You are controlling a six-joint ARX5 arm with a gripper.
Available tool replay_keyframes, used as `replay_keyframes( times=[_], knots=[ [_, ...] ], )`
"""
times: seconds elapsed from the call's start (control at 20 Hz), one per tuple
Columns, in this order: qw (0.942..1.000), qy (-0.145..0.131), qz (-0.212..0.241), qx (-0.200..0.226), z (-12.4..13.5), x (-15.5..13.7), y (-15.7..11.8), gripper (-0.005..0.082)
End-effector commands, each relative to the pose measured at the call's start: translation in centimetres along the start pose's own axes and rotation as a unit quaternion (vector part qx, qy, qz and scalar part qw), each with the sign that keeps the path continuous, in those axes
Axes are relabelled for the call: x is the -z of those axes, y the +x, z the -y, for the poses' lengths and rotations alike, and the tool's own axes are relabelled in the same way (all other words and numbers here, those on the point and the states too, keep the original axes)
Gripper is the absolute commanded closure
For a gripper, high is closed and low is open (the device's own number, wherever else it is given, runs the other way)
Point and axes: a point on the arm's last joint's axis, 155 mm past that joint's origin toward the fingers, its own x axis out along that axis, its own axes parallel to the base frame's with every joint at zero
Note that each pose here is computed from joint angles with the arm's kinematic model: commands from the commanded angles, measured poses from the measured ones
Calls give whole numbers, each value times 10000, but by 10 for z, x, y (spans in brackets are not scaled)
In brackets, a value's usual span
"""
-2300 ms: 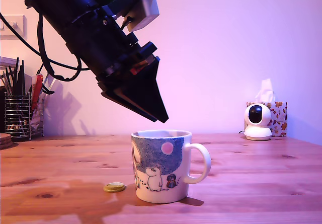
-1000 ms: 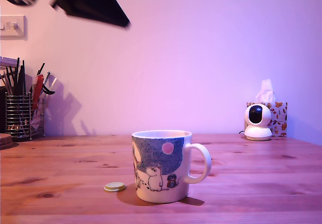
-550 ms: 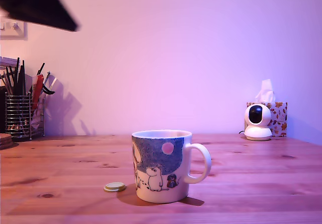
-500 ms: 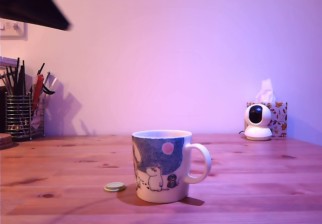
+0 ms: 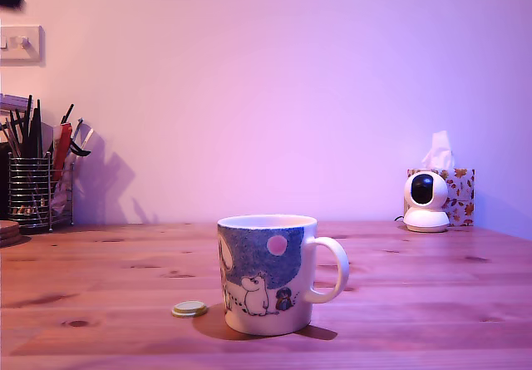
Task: Pick up the coffee capsules on the table and drop them inside the coffee cup
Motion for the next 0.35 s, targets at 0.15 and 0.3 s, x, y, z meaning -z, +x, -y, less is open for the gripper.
replay_keyframes(
  times=[0.15, 0.3],
  knots=[
    [9999, -31, -10, -99, -4, 6, -2, 793],
    [9999, -31, -22, -93, -4, 6, -2, 793]
  ],
)
